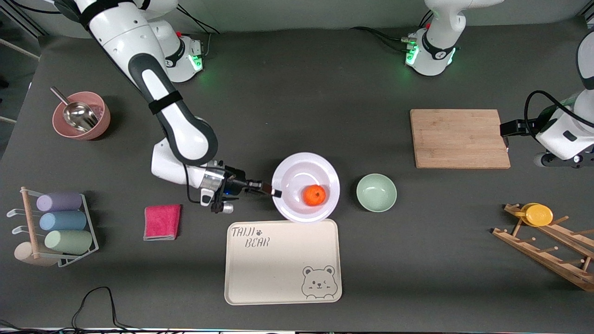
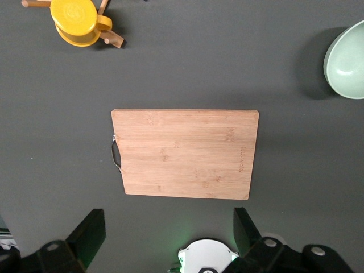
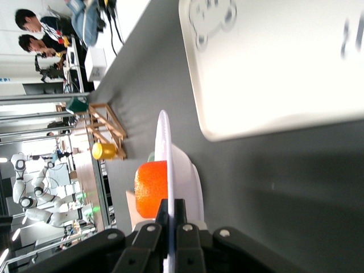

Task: Place orange and plate with both arms
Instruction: 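Slide the plate onto the bear tray with the right gripper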

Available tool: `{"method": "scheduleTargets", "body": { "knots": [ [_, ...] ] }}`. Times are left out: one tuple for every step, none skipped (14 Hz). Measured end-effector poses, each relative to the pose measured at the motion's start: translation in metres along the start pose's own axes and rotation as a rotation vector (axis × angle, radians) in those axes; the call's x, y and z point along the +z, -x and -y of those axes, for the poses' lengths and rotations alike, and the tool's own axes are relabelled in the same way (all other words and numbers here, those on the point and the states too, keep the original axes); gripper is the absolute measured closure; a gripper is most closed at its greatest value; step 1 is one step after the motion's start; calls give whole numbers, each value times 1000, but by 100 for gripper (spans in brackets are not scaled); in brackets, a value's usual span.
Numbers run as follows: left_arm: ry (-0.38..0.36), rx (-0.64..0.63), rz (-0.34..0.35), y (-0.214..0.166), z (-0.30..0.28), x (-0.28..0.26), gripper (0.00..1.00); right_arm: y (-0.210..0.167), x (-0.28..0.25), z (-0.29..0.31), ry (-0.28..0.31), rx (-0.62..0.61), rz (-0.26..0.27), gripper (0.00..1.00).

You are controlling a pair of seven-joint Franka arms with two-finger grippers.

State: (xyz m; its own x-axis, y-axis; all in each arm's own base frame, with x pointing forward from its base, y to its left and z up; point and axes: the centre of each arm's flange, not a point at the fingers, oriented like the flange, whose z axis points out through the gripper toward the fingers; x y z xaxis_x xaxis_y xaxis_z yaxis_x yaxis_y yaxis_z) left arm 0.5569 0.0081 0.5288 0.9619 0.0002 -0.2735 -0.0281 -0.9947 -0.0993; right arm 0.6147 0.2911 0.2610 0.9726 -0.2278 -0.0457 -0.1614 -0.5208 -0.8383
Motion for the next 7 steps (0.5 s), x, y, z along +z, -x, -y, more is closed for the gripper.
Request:
{"method": "scheduleTargets", "body": {
  "knots": [
    [0, 0, 0, 0, 0, 0, 0, -17, -5, 2, -11, -10, -19, 95],
    [0, 0, 0, 0, 0, 0, 0, -31, -9, 5, -25, -19, -35, 95],
    [0, 0, 0, 0, 0, 0, 0, -41, -11, 10, -36, -30, -46, 95],
    [0, 0, 0, 0, 0, 0, 0, -50, -11, 17, -35, -42, -47, 95],
    [0, 0, 0, 0, 0, 0, 0, -57, -11, 23, -13, -55, -42, 95],
    [0, 0, 0, 0, 0, 0, 0, -65, -11, 31, 24, -73, -36, 95],
    [0, 0, 1, 0, 0, 0, 0, -72, -12, 38, 65, -89, -35, 95]
  ]
}}
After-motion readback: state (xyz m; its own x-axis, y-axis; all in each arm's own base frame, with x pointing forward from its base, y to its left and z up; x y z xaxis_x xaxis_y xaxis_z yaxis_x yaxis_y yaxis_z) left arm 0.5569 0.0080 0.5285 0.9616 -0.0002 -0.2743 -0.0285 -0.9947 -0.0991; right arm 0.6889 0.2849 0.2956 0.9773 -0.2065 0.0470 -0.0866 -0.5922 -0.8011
